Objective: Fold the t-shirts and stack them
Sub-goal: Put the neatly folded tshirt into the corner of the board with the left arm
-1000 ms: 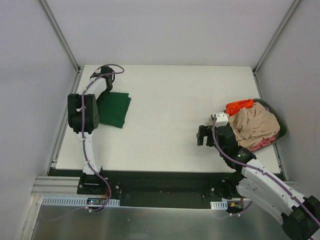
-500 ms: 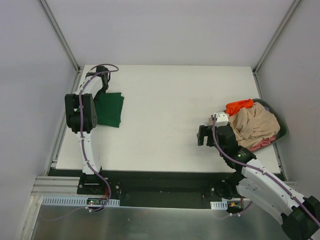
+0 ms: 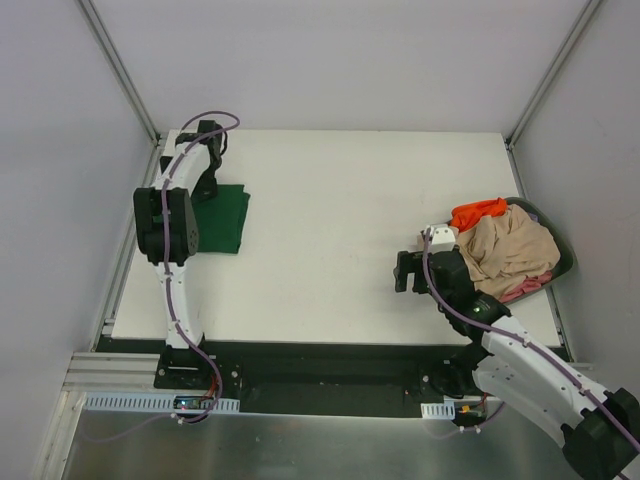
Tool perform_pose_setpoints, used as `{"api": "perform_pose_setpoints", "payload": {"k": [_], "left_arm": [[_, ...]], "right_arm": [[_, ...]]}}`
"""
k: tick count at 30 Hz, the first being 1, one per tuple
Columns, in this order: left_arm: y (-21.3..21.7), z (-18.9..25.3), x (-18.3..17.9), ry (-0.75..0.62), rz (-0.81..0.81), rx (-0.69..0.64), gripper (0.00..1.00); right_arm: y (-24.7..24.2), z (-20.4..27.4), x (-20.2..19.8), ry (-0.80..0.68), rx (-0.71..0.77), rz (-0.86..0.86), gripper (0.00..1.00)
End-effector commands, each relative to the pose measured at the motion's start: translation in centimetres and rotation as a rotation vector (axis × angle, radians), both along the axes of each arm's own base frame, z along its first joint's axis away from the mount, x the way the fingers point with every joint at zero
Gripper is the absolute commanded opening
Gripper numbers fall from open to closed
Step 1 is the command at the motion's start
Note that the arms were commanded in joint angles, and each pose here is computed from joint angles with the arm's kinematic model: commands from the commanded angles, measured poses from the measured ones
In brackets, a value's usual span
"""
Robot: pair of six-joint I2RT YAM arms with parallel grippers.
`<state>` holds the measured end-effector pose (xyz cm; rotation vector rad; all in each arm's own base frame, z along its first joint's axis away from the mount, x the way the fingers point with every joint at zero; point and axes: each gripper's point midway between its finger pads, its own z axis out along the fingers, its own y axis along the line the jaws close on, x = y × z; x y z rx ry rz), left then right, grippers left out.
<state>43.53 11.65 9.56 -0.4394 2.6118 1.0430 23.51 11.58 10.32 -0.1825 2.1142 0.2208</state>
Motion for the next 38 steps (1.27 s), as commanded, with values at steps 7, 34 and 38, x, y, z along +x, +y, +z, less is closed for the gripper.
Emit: {"api": "perform_pose_setpoints", "payload": {"k": [7,34,38], "left_arm": [[-19.1,8.9,-1.1,-0.378,-0.316,-0.672,0.99],[-26.3,5.4,-20.4,-0.807,-0.773,-1.061,0.99],[-26.3,5.0,-20.4,-0.795,-0.766,-1.064,0.99]], "right_arm": [[0.4,1.4,0.4,0.005,0.070,-0.050,0.96],[3.2,1.7,-1.0,-0.050,0.274,0.075,0.96],[3.2,1.9,-1.1,-0.062,0.288,0.072,0.96]]}}
